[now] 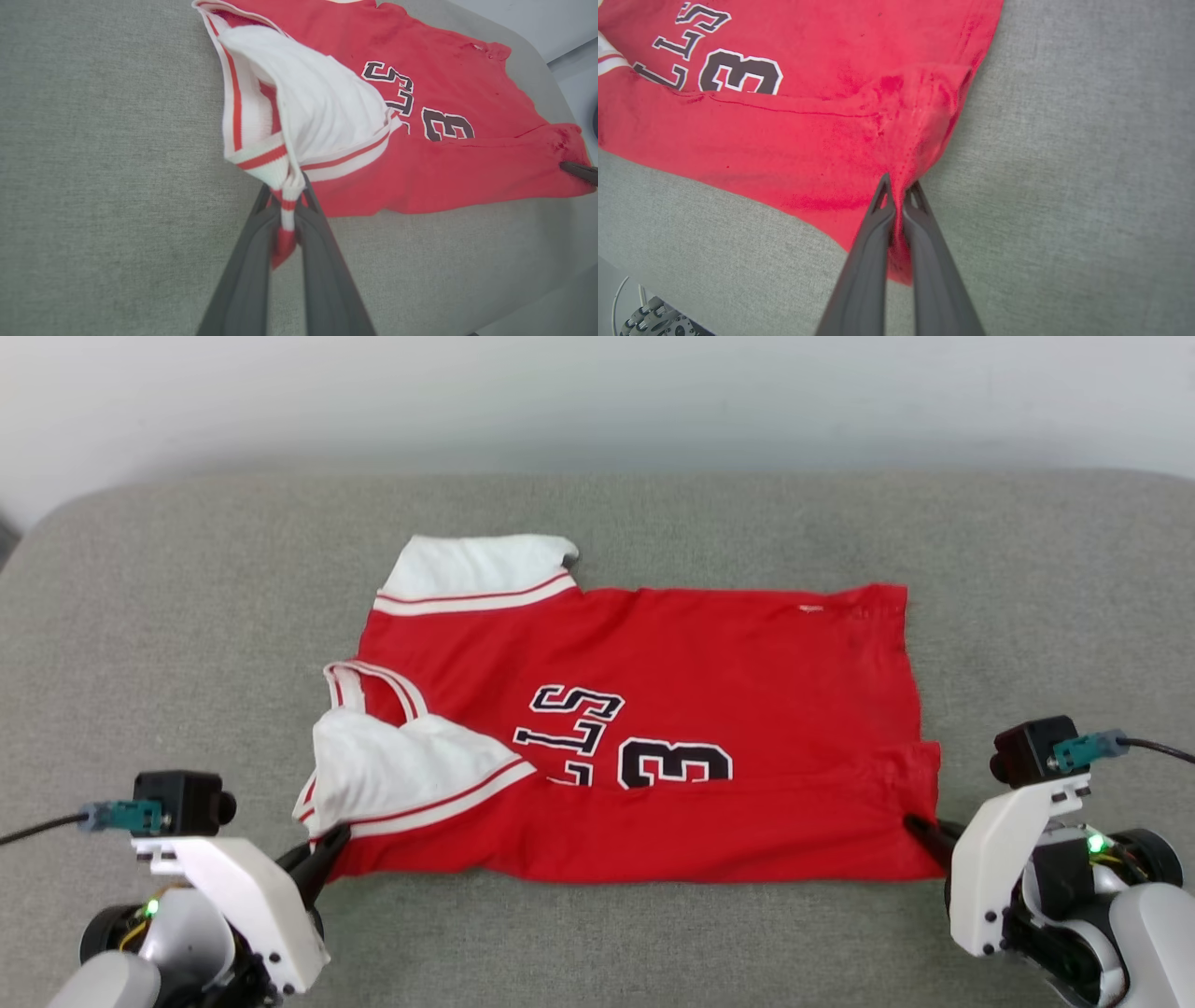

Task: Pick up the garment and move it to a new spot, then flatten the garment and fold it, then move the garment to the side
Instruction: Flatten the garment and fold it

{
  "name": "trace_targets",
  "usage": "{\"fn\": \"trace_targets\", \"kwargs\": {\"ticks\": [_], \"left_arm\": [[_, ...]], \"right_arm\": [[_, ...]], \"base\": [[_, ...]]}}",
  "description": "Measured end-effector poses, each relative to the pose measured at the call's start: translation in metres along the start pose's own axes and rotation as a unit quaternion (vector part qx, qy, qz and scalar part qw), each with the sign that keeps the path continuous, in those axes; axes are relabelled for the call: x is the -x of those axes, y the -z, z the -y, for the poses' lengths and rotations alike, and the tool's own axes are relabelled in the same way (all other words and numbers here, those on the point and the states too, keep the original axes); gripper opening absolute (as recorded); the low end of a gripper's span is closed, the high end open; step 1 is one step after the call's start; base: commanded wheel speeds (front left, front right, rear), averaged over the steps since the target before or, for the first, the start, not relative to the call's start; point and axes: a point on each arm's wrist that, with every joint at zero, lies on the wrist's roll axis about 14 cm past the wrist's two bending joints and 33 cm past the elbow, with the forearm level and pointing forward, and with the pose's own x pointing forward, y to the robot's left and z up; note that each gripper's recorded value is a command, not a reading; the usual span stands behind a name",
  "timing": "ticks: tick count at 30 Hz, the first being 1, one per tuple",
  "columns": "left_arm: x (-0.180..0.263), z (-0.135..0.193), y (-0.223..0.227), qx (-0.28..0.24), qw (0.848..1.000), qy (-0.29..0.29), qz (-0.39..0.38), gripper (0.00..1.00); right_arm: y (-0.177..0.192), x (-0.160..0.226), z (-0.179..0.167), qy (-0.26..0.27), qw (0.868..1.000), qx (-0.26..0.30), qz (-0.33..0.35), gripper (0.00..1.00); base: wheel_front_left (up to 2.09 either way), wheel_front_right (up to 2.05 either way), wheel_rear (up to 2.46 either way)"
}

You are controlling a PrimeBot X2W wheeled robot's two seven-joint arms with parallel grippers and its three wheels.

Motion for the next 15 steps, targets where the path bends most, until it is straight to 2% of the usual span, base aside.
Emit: {"fn": "trace_targets", "kwargs": {"ticks": [6, 12, 13, 14, 15], "left_arm": [[0.023, 0.003, 0.010, 0.008, 1.000, -0.011, 0.006, 0.00], [0.038, 0.002, 0.047, 0.041, 0.998, -0.020, -0.039, 0.00], [0.037, 0.002, 0.053, 0.048, 0.998, -0.021, -0.045, 0.00], [0.035, 0.002, 0.057, 0.057, 0.997, -0.022, -0.050, 0.38], [0.034, 0.003, 0.065, 0.065, 0.996, -0.020, -0.063, 0.73]], "right_arm": [[0.004, 0.029, 0.000, 0.007, 1.000, 0.004, 0.015, 0.00], [0.036, 0.046, 0.006, 0.023, 1.000, -0.014, -0.013, 0.00], [0.043, 0.046, 0.007, 0.025, 0.999, -0.021, -0.023, 0.25], [0.050, 0.046, 0.007, 0.027, 0.999, -0.026, -0.030, 1.00], [0.057, 0.045, 0.008, 0.028, 0.998, -0.034, -0.036, 1.00]], "base": [[0.00, 0.00, 0.00], [0.00, 0.00, 0.00], [0.00, 0.00, 0.00], [0.00, 0.00, 0.00], [0.00, 0.00, 0.00]]}}
